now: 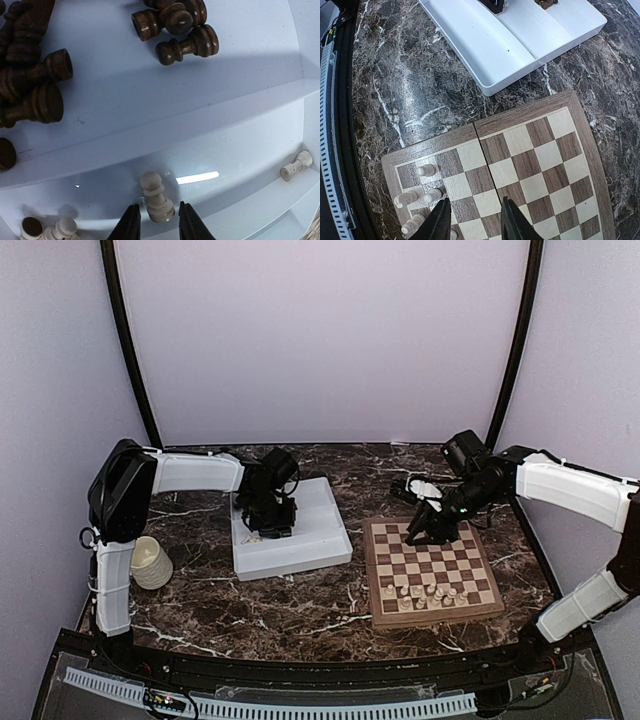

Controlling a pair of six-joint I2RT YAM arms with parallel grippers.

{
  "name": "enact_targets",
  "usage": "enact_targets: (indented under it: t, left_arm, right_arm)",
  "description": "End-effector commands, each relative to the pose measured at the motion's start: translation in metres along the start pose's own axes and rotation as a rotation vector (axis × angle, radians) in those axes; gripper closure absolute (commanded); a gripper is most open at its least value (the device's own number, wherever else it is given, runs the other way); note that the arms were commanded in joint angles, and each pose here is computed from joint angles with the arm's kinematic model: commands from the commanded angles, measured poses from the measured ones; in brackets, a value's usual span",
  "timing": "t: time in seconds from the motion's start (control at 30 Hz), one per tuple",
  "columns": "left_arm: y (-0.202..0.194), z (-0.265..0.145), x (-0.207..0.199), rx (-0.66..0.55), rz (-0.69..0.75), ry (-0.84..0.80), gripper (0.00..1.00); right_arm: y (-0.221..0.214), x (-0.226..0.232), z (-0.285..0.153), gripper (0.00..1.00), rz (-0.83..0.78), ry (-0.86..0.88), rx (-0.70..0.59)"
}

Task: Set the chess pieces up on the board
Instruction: Pick up the pawn from the storage box.

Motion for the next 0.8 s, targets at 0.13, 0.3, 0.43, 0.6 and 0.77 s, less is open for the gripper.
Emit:
enact_targets:
  t: [0.13, 0.3, 0.43, 0.6, 0.77]
  left_arm:
    - [-0.001, 0.002, 0.012, 0.008, 0.015, 0.073, 0.75]
    - [0.004, -0.001, 0.016, -0.003, 0.044, 0.085, 0.81]
    - [0.009, -0.013, 0.015, -0.021, 0.125, 0.095, 0.85]
    - [0.016, -0.04, 0.011, -0.113, 0.283, 0.066, 0.9]
    - [0.017, -0.062, -0.001, -0.182, 0.428, -0.053, 0.92]
  right_arm:
    - [0.009, 0.0, -0.006, 0.65, -0.017, -0.003, -0.052]
    - [0.009, -0.001, -0.004, 0.65, -0.013, 0.001, -0.053]
    - [0.01, -0.002, -0.003, 0.65, -0.009, 0.003, -0.052]
    - [0.016, -0.004, -0.004, 0.65, 0.0, 0.01, -0.064]
    - [0.028, -0.009, -0.005, 0.65, 0.012, 0.008, -0.087]
Point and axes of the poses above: each gripper's point midway between its finger pads, its own z axis out along the fingers, its own x axis along the line the jaws close on, y = z × x, the point moved 8 cm from there along -z, back along the fingers, and after that the axes turned 7 degrees about z, right-handed, at the moved point
